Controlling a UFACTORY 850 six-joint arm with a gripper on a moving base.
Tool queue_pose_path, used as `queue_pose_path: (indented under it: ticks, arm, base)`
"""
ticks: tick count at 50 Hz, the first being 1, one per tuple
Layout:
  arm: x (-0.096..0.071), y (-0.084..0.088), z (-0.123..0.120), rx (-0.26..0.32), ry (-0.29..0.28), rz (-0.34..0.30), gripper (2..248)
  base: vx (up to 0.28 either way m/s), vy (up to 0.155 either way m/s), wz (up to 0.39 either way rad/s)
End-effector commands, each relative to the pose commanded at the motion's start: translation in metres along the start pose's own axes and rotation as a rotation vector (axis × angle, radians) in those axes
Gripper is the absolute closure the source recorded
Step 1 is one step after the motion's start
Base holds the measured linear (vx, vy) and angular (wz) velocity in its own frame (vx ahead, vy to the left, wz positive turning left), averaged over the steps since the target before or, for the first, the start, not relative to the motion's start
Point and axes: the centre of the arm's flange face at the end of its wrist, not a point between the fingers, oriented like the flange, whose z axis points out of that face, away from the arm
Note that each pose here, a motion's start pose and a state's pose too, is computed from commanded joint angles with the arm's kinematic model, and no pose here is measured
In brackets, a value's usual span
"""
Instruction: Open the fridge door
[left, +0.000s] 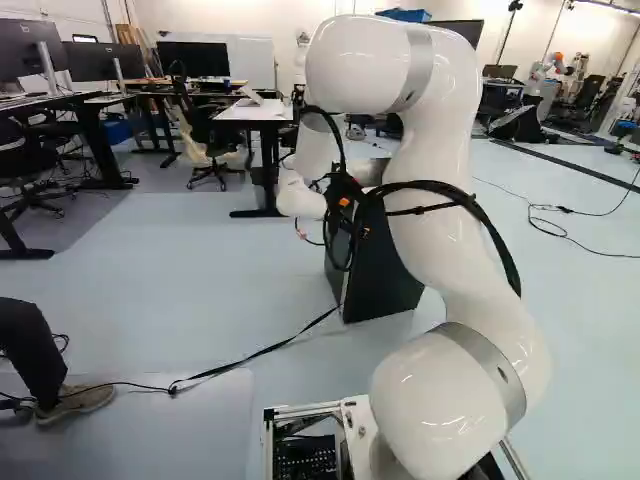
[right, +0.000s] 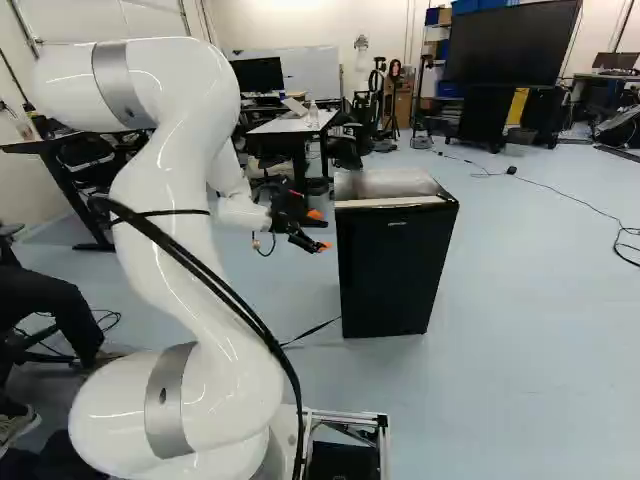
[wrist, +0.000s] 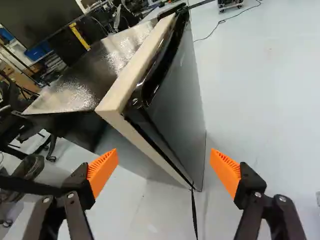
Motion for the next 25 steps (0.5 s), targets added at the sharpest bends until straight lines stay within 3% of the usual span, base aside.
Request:
queue_pose_path:
  ticks: [16,25]
  arm:
    - [0.0028,-0.0017,0.0062,-0.008,0.005,0.009,3]
    - [0.0029,-0.0017,0.0064,-0.008,0.004,-0.049,3]
  base:
    - [0.000,0.000,0.000]
    - [0.000,0.000,0.000]
